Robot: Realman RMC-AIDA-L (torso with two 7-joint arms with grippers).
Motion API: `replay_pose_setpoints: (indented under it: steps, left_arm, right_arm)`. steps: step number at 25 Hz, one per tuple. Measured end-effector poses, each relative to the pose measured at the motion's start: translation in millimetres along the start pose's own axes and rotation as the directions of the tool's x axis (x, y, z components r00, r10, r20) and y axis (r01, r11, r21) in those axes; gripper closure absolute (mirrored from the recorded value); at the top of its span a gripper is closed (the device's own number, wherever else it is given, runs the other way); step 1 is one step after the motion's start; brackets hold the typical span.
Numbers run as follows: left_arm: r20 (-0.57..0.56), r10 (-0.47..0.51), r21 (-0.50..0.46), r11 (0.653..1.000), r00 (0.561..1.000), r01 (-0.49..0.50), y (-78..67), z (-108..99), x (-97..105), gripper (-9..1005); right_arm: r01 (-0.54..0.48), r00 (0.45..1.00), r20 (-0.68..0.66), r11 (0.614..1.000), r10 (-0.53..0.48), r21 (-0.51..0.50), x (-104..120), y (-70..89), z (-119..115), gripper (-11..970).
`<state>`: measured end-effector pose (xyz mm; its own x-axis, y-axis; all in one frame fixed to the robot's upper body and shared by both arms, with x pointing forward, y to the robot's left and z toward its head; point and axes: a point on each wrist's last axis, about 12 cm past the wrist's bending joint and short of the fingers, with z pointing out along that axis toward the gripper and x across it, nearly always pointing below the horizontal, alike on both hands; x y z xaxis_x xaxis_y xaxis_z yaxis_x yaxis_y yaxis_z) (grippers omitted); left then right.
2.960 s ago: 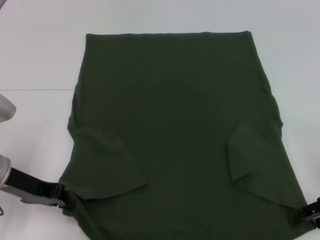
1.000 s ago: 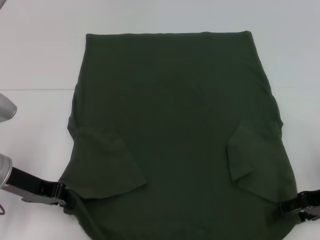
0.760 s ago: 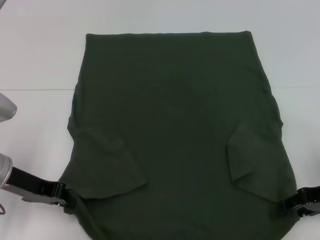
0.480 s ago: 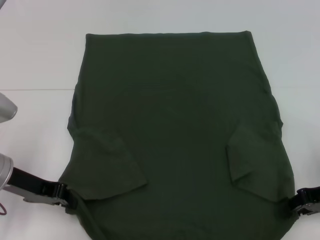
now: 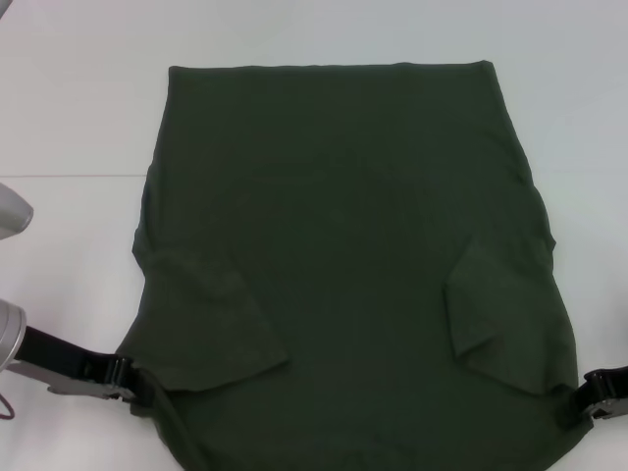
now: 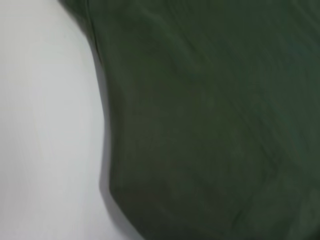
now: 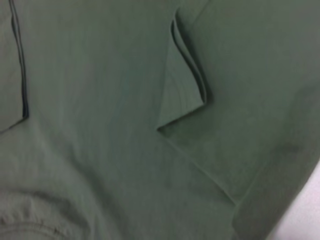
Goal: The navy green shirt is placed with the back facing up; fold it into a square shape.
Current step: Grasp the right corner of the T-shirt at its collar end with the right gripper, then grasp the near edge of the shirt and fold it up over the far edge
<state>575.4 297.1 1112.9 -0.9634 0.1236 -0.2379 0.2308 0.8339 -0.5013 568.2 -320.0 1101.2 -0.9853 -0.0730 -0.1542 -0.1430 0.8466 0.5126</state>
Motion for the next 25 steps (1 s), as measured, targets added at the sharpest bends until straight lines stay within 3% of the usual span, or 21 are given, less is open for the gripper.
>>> replay_pose_setpoints:
  steps: [3,14,17,25]
  left_arm:
    - [0.007,0.002,0.015,1.000,1.000,-0.002,0.8,-1.6,-0.5,943]
    - [-0.113,-0.024,0.140,0.989,0.993,0.040,12.4,-11.4,21.9,942]
    - [-0.177,0.044,0.256,0.967,0.983,0.003,12.8,-18.1,38.5,942]
    - [-0.261,0.088,0.378,0.926,0.961,0.018,14.5,-25.4,61.3,941]
  right_arm:
    - [0.036,0.999,-0.005,0.999,-0.036,-0.010,0.6,0.8,-0.5,896]
    - [0.167,0.979,-0.088,0.972,-0.183,-0.163,28.4,-0.9,-12.7,887]
    - [0.207,0.964,-0.125,0.956,-0.236,-0.208,41.2,-3.8,-16.1,884]
    - [0.316,0.895,-0.220,0.900,-0.387,-0.299,69.3,-9.2,-17.1,878]
